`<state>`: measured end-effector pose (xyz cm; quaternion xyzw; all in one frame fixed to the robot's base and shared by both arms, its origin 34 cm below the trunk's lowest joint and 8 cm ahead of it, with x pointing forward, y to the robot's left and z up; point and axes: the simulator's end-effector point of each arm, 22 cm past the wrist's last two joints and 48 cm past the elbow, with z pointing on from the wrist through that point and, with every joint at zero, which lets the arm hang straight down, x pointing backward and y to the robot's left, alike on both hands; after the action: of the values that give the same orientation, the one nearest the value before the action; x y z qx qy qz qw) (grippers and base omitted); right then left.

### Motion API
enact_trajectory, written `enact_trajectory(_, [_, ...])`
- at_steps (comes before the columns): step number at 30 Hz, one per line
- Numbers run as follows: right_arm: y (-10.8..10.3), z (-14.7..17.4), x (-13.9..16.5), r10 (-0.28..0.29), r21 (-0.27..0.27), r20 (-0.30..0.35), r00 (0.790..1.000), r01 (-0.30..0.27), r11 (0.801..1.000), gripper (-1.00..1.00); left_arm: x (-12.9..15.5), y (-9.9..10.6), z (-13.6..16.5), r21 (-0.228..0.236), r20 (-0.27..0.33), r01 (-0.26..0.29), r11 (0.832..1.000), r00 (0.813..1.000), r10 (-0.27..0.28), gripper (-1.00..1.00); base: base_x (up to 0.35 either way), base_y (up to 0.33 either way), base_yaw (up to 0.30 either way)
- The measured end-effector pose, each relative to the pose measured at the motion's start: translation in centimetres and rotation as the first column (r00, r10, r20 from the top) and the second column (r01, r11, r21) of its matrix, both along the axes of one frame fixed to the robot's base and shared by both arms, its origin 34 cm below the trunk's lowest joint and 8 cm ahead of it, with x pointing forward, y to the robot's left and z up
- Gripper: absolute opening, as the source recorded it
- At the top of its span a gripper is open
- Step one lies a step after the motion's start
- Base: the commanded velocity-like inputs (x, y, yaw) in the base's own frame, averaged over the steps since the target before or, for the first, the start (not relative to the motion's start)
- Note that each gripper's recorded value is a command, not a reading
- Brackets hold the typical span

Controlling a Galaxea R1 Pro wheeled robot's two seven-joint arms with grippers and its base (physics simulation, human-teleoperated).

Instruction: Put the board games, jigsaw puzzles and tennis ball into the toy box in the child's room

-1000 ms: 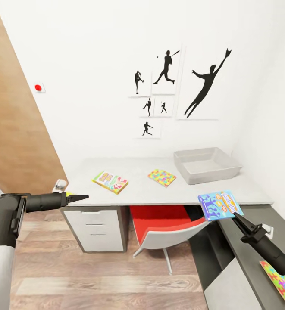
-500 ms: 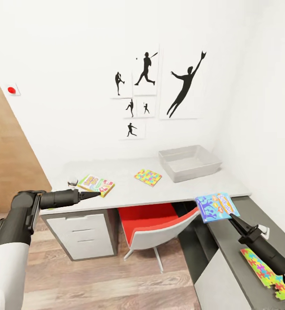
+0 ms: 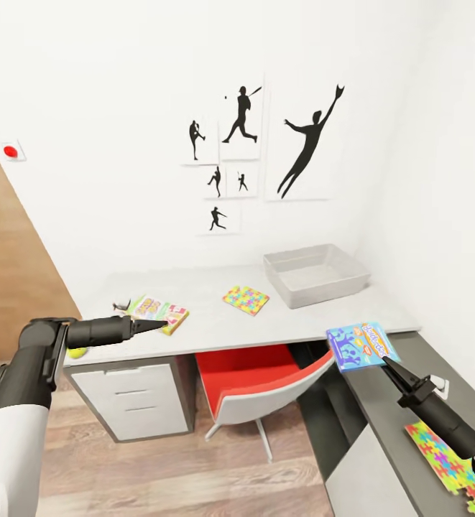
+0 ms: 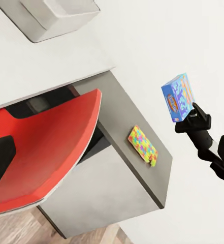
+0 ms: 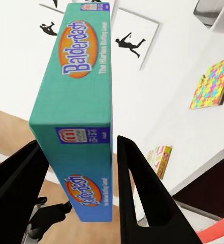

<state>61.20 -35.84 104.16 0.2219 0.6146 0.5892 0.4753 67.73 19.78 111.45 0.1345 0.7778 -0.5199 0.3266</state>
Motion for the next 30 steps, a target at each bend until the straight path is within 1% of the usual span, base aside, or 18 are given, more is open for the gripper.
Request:
enact_trajectory(8, [-0.02, 0.00, 0.01, -0.001, -0.002, 0.001, 1.000, 0.001, 1.000, -1.00, 0.05, 0.15, 0.04, -0.002, 0.002, -0.004, 1.000, 1.000, 0.004, 1.00, 0.173, 0.029, 0.000])
enact_trajectory(13, [-0.03, 0.01, 0.01, -0.002, -0.003, 0.002, 1.000, 0.002, 1.000, -1.00, 0.06, 0.25, 0.09, -0.002, 0.003, -0.006, 1.000, 1.000, 0.006, 1.00, 0.242, 0.002, -0.035])
enact_trajectory(21, [-0.03, 0.20, -0.01, -0.002, -0.004, 0.006, 1.000, 0.002, 1.000, -1.00, 0.04, 0.24, 0.34, -0.003, 0.007, -0.006, 1.000, 1.000, 0.006, 1.00, 0.239, 0.008, -0.218])
enact_trajectory(27, [0.03, 0.44, -0.04, 0.000, -0.001, 0.010, 1.000, 0.000, 1.000, -1.00, -0.03, 0.21, 0.61, -0.004, 0.012, -0.006, 1.000, 1.000, 0.006, 1.00, 0.193, 0.159, -0.238])
enact_trajectory(30, [0.03, 0.49, -0.03, 0.000, -0.001, 0.011, 1.000, 0.000, 1.000, -1.00, -0.03, 0.26, 0.66, -0.004, 0.013, -0.007, 1.000, 1.000, 0.007, 1.00, 0.209, 0.152, -0.089])
